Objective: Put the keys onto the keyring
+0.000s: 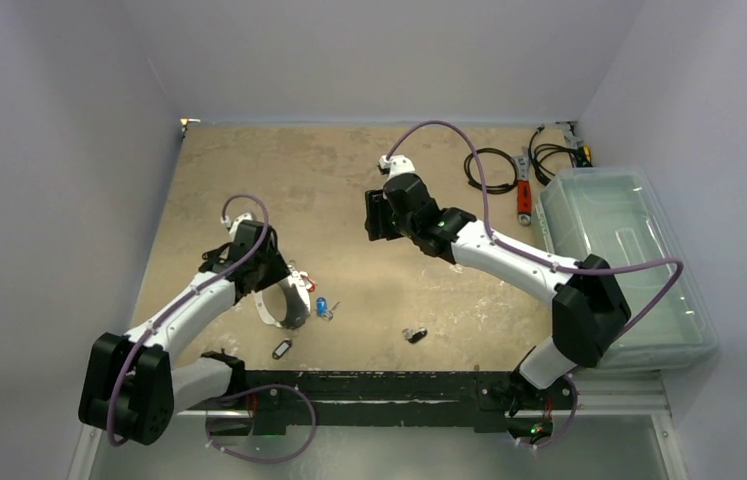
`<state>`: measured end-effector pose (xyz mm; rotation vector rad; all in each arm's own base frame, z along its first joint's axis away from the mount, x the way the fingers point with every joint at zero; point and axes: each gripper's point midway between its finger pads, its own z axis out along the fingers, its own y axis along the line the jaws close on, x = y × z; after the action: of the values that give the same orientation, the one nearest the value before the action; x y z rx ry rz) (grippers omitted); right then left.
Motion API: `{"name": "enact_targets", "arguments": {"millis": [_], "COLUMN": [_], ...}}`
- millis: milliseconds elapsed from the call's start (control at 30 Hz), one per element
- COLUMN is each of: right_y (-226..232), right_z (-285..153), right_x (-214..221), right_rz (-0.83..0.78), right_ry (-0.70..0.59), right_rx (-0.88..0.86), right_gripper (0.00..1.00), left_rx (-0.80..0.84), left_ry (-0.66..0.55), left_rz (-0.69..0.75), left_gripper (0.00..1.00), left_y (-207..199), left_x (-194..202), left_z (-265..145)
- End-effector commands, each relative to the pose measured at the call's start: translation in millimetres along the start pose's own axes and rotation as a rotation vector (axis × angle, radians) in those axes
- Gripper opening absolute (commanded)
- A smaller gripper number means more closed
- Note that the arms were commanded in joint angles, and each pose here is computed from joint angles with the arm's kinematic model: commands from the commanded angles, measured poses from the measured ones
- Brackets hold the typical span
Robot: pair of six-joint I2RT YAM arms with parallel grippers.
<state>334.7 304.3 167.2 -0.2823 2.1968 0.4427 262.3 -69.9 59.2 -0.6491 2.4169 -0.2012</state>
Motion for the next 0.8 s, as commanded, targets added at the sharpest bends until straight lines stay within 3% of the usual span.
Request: {"name": "enact_targets", "arguments": {"millis": [0, 133, 767], "right_y": [5, 7, 18], "right_z": [-13, -14, -14], "right_x": [-15, -15, -9], "right_rz": [-0.005, -0.008, -0.022], "right_ry": [-0.049, -0.051, -0.038], "right_rx": [-0.034, -0.054, -0.12], "right_gripper": [0.59, 0.59, 0.58], "left_rx": [0.08, 0.09, 0.058], "left_ry": [-0.003, -0.004, -0.035], "left_rz": [-0.031, -0.023, 0.007], "left_gripper": [0.41, 0.35, 0.35], "left_y": [-21, -27, -27], "left_x": [6, 9, 8], "left_z": [11, 18, 36]}}
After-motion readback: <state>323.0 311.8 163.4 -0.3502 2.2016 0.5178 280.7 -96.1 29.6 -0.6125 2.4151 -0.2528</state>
